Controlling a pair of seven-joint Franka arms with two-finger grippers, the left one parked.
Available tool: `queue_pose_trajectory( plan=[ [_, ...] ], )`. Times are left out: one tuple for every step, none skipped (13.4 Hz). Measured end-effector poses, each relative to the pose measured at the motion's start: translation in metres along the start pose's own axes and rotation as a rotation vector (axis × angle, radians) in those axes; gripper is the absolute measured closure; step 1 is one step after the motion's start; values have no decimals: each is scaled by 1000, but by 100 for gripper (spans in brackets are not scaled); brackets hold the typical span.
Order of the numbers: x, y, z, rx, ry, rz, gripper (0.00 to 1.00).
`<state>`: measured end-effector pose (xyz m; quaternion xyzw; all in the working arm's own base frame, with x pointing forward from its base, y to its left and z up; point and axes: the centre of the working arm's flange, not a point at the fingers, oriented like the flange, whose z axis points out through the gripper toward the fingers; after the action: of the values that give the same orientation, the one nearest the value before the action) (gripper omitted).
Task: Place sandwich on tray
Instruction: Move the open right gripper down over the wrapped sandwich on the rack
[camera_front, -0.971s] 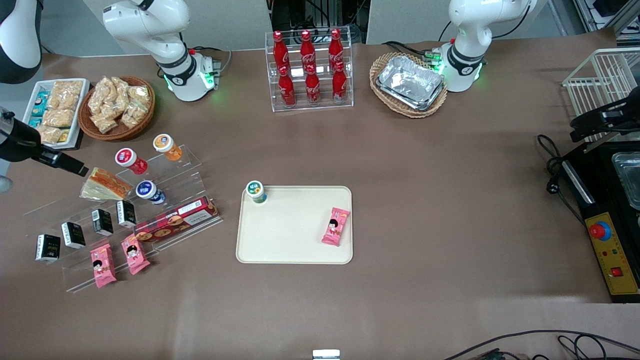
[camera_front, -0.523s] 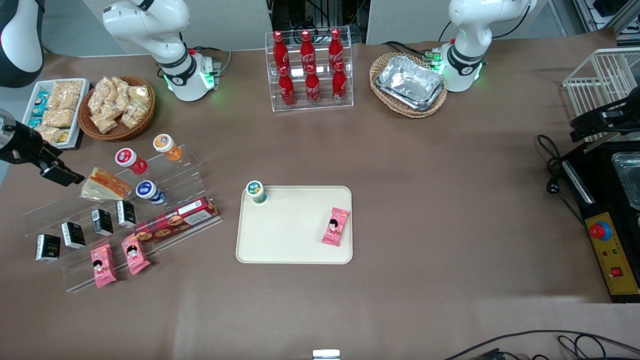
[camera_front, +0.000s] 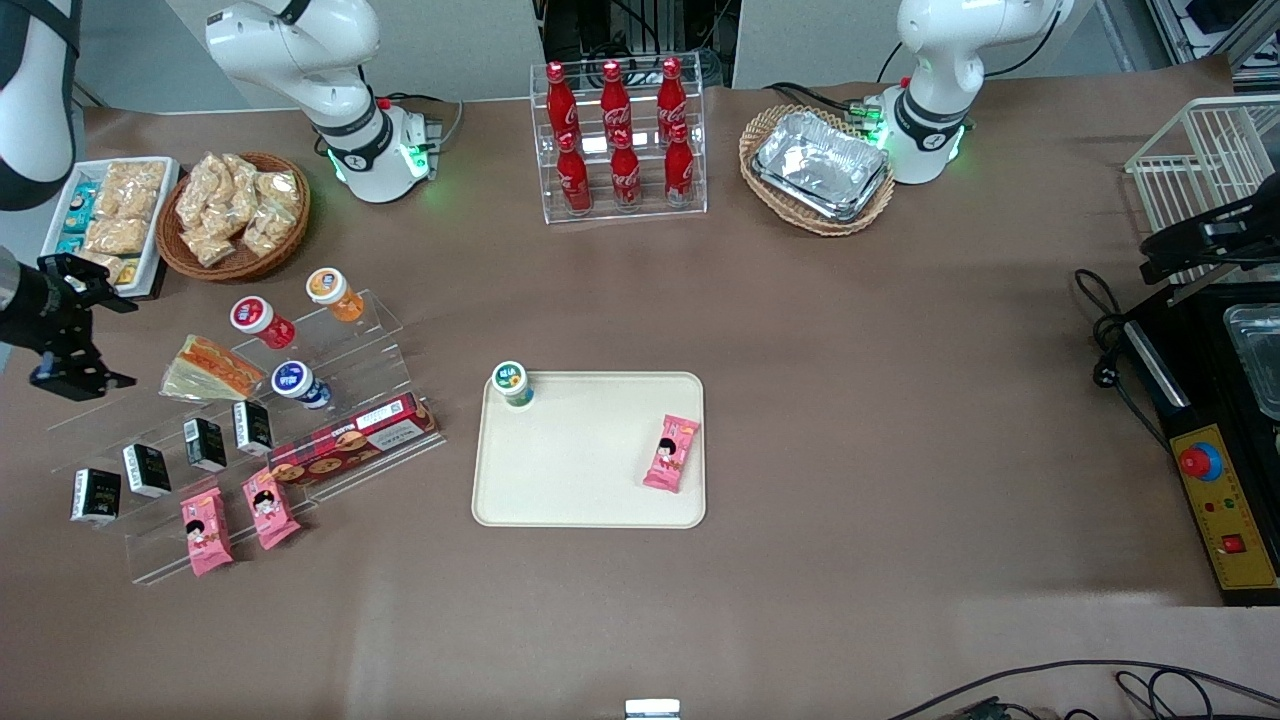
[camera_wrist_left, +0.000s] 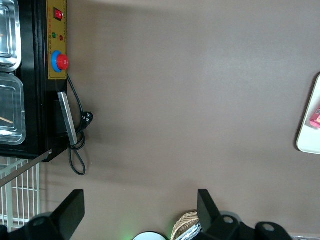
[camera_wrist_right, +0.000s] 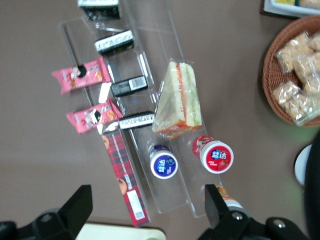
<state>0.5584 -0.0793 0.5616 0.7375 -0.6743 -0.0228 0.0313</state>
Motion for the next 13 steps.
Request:
queue_pose_trajectory(
  plan=[
    [8,2,0,0,-1,51,0],
    [16,3,3,-4,-1,98,0],
    [21,2,7,-12,-2,148,0],
    [26,1,13,-23,-1,197,0],
    [34,0,20,-36,-1,241,0],
    [44,-1,27,-47,0,281,0],
    [54,-1,36,-56,0,324,0],
    [65,-1,46,-61,0,365,0],
    [72,0,55,-64,0,398,0],
    [75,1,63,-67,-3,417,0],
    [75,1,71,-67,-15,429,0],
    [74,1,78,-66,-33,444,0],
    [74,2,86,-61,-51,458,0]
  ],
)
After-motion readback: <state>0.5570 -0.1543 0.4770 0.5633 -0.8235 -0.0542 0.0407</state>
